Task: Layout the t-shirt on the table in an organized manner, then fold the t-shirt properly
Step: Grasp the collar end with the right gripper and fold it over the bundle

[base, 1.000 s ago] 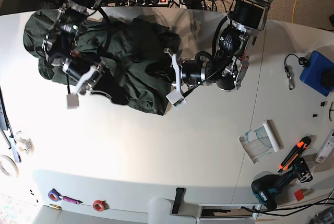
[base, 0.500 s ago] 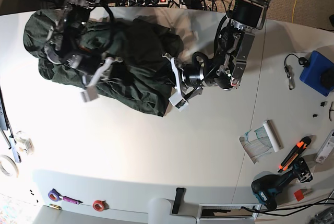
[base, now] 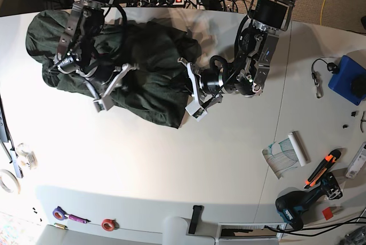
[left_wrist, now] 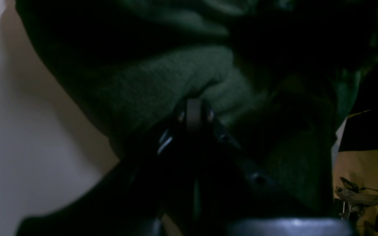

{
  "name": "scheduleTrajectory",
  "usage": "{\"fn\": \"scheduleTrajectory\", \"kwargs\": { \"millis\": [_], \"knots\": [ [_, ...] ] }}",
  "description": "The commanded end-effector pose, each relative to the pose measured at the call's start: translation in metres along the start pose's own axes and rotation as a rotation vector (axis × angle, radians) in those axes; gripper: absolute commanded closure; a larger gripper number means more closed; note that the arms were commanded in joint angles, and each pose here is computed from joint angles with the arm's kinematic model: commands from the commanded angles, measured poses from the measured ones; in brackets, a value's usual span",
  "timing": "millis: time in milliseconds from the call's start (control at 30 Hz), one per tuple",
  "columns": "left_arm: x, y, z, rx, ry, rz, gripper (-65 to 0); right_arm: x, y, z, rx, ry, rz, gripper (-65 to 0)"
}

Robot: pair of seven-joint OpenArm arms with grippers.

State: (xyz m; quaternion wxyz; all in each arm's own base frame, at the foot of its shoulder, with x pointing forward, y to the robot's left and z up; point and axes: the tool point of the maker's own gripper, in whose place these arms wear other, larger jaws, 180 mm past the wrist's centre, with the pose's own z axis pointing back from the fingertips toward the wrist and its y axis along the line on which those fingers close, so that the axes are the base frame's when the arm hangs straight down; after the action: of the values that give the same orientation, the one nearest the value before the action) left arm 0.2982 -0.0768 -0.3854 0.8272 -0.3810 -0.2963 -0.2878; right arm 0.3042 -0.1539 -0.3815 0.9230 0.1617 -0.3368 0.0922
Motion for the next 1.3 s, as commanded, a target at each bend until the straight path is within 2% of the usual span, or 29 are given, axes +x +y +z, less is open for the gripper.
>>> {"fn": "scheduleTrajectory", "kwargs": {
  "millis": [0,200,300,333,400,567,700,800,933,1033,1167,1267],
  "knots": [
    [0.007,0.003,0.002,0.015,0.001,-0.023,0.0,0.022,-0.008,0.004,-0.038,-0.062,0.012,0.0],
    [0.007,0.003,0.002,0.016,0.001,-0.023,0.0,0.066,-0.042,0.012,-0.223,-0.158,-0.002,0.0],
    [0.007,0.003,0.002,0.016,0.001,-0.023,0.0,0.091,-0.045,0.016,-0.239,-0.217,-0.023,0.0],
    [0.007,0.003,0.002,0.016,0.001,-0.023,0.0,0.097,-0.041,0.017,-0.216,-0.236,-0.033,0.0],
    [0.006,0.004,0.002,0.022,0.006,-0.028,0.0,0.105,-0.024,0.016,-0.112,-0.264,-0.070,0.0],
    [0.004,0.007,0.002,0.041,0.015,-0.044,0.0,0.097,0.043,0.020,0.259,-0.295,-0.100,0.0],
    [0.004,0.007,0.002,0.041,0.015,-0.044,0.0,0.073,0.078,0.034,0.400,-0.312,-0.100,0.0],
    [0.007,0.007,0.002,0.041,0.001,-0.044,0.0,0.058,0.099,0.051,0.455,-0.323,-0.081,0.0],
    [0.007,0.007,0.002,0.041,-0.002,-0.044,0.0,0.045,0.115,0.068,0.450,-0.329,-0.060,0.0],
    [0.007,0.007,0.002,0.041,-0.002,-0.044,0.0,0.036,0.129,0.073,0.500,-0.338,-0.108,0.0],
    [0.007,0.007,0.002,0.042,-0.002,-0.045,0.0,0.016,0.146,0.069,0.538,-0.297,-0.160,0.0],
    [0.007,0.008,0.002,0.044,0.000,-0.047,0.0,-0.001,0.154,0.065,0.543,-0.237,-0.159,0.0]
  ]
}}
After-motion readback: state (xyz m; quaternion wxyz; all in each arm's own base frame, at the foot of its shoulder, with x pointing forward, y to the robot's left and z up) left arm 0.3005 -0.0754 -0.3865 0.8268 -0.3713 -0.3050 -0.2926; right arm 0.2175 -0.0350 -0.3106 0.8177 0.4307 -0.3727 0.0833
